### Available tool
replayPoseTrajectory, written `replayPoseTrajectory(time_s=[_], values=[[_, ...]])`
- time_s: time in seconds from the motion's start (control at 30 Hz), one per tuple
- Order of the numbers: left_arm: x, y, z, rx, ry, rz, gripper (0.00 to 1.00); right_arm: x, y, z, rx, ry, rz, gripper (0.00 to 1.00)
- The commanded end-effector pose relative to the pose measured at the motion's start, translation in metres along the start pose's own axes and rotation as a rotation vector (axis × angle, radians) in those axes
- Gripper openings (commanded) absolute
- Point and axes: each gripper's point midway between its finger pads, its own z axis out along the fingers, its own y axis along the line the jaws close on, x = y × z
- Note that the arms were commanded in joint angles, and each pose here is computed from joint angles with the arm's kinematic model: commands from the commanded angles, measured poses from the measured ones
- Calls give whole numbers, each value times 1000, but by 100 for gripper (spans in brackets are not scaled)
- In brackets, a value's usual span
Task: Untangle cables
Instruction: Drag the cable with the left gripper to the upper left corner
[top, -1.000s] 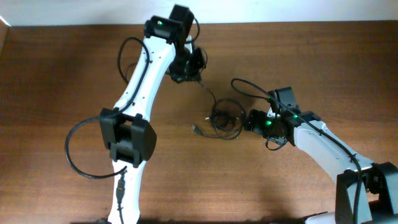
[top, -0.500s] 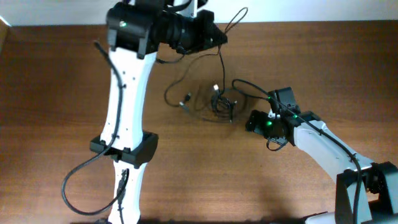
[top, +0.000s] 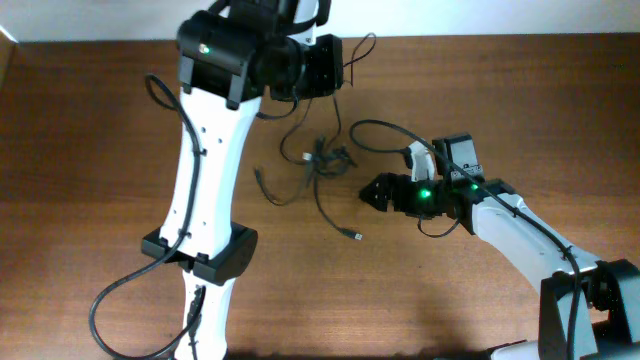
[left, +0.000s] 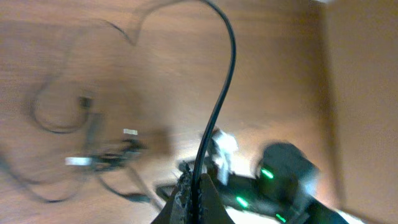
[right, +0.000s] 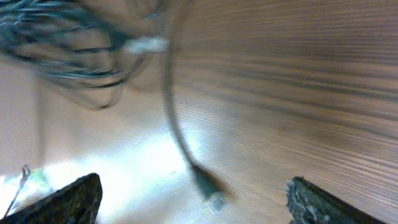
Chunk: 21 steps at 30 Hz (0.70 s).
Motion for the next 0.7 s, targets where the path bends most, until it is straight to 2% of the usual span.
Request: replayPoseTrajectory(time_s=[0.0,0.07,0.2,0.37,0.57,0.67], values=[[-12,20,-13,-116,-91,-65,0,5,42,-4,-233,50,-108,97],[-6,-1,-11,2,-42,-59,0,-3,45,-4,-238,18,-124,97],[5,-14,-12,79,15,-62,0,-24,17,-1,-70,-81,23,97],[9,-30,-14,165,50,-60,0,-36,43,6,-117,-137,-40,97],[11,-35,-15,193,63,-76,0,-54,-2,11,241,-330,50,96],[13,-33,-15,187,71,-81,0,-45,-40,-1,442,-344,108,86]])
